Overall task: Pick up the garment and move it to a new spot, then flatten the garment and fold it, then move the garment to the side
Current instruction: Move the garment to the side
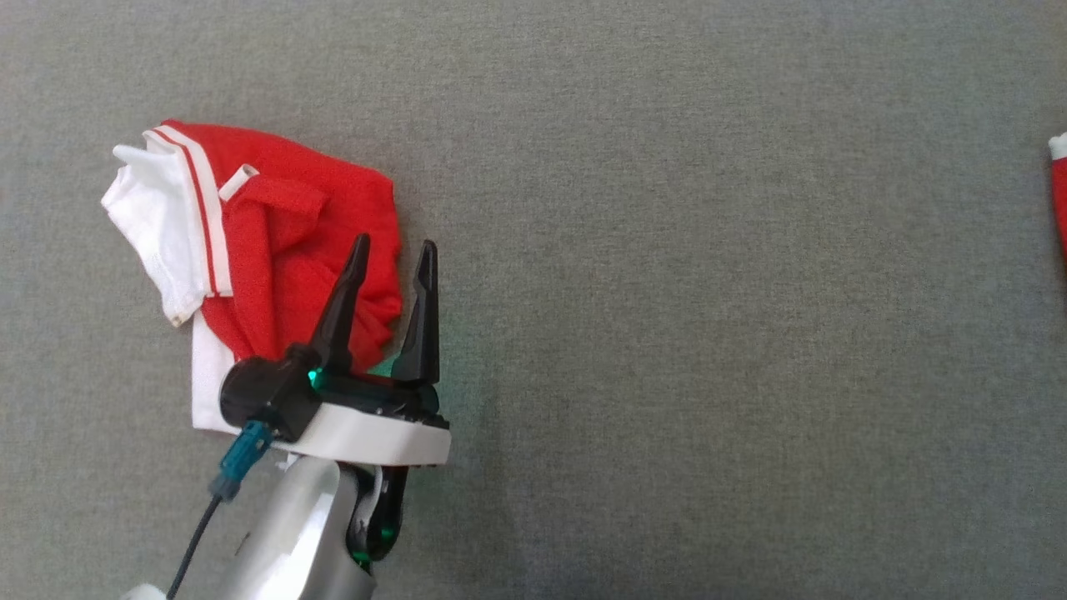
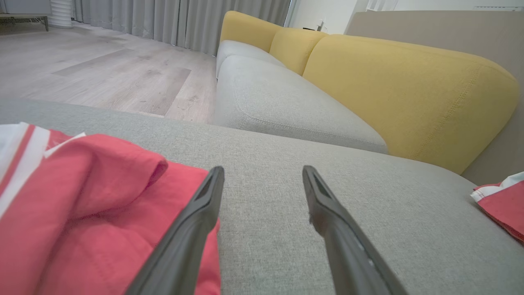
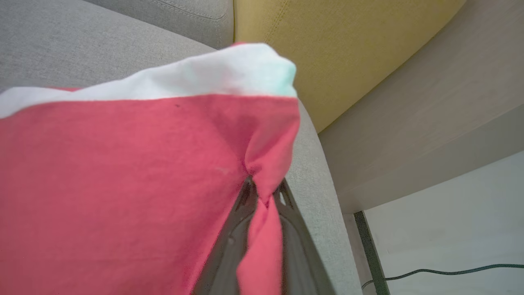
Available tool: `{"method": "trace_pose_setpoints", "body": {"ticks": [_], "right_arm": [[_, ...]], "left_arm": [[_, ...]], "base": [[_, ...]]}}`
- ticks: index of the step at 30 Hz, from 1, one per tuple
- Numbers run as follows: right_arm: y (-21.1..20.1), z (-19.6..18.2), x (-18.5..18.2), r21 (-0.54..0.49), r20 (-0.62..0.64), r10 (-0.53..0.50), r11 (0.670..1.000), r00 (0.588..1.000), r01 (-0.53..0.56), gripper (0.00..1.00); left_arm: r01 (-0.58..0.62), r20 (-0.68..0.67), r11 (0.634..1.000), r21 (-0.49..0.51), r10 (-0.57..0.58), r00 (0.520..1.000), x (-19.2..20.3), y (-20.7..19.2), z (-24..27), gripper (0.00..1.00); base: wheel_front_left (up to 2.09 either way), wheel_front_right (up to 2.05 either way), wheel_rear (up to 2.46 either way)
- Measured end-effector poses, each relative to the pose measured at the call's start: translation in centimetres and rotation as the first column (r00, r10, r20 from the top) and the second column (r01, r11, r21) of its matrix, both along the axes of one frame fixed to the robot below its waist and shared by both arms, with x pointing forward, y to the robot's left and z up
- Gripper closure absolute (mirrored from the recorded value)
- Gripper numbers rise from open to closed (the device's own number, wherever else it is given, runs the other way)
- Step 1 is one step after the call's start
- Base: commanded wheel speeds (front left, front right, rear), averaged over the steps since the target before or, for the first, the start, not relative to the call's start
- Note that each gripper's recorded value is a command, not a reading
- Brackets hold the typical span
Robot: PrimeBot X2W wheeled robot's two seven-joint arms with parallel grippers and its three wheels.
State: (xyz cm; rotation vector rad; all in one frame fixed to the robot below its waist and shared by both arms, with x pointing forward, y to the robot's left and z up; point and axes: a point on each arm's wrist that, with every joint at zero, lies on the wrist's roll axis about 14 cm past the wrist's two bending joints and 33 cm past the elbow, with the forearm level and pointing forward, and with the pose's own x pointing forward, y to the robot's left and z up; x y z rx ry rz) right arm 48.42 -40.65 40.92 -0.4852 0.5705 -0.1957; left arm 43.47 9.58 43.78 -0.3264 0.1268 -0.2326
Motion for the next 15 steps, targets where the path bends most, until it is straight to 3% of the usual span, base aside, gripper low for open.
{"method": "trace_pose_setpoints", "body": {"ticks": [1,2,15], "right_arm": [[0.1,-0.1,0.1,0.005,0.002,-0.003,1.0,1.0,0.003,0.26],[0.2,-0.1,0.1,0.008,0.007,-0.006,1.0,1.0,0.006,0.0],[3.0,4.4,-0.2,0.111,0.212,-0.035,0.994,0.977,0.011,0.0]], "left_arm": [[0.001,0.002,1.0,0.0,-0.001,1.0,0.1,0.0,0.1,0.0],[0.002,0.005,1.0,0.0,-0.002,1.0,0.1,0.0,0.1,0.0],[-0.011,0.086,1.0,-0.002,0.011,0.996,-0.6,0.2,3.5,0.0]], "base": [[0.0,0.0,0.0],[0.0,0.0,0.0],[0.0,0.0,0.0]]}}
